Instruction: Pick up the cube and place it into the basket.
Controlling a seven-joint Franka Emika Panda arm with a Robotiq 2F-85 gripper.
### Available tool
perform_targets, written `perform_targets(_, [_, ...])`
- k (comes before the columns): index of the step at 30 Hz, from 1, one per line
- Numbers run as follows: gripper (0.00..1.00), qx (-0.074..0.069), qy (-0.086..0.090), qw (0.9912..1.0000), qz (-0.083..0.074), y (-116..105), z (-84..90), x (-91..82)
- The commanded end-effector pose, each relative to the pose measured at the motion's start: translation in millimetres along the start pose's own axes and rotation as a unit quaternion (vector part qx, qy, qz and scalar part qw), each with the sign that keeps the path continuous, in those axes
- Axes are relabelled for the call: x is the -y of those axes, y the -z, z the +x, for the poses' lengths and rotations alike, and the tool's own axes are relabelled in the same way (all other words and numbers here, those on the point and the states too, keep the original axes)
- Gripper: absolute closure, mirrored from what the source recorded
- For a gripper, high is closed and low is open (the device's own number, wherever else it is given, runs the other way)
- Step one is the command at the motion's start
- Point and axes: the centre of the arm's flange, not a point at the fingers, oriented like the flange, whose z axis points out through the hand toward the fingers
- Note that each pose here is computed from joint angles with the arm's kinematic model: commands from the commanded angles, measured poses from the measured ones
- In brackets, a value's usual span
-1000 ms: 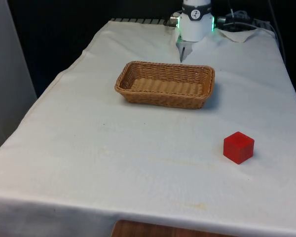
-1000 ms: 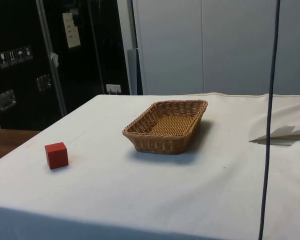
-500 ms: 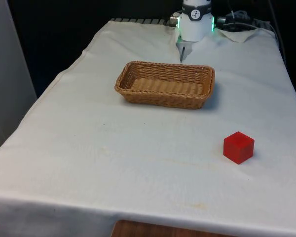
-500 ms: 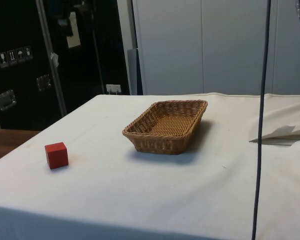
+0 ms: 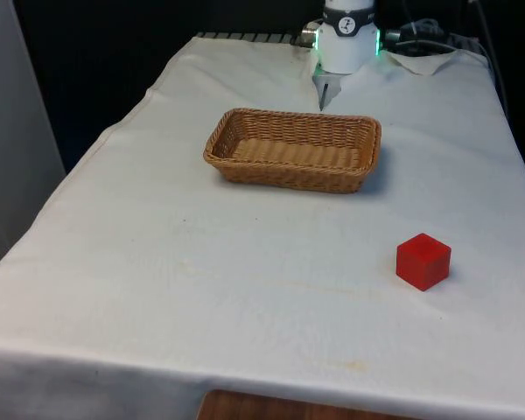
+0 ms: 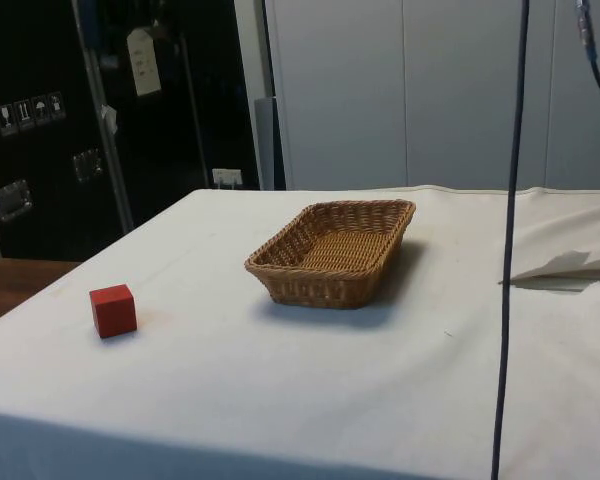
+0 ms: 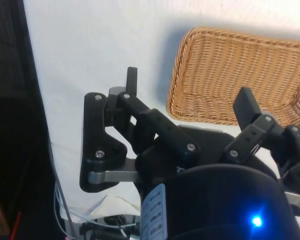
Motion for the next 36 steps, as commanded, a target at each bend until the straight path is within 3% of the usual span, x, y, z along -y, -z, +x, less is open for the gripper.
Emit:
perform_targets(1, [0.0,0.001,-0.007,0.99997,0.003,-4.2,3.2,3.5])
perform_targets(15, [0.0,0.0,-0.042,0.99911,0.0,-38.5,24.7,21.7])
perform_targets(17, [0.0,0.0,-0.041,0.99916,-0.001,-39.5,24.9,21.5])
perform_targets(26, [0.0,0.001,-0.061,0.99814,-0.002,-61.0,37.8,33.3])
perform_targets(34, [0.0,0.002,-0.086,0.99629,-0.002,-85.0,53.5,47.8])
perform_targets(35, [0.0,0.002,-0.082,0.99666,-0.003,-82.3,51.6,46.1])
perform_targets(36, [0.0,0.002,-0.088,0.99616,-0.002,-87.2,54.4,49.5])
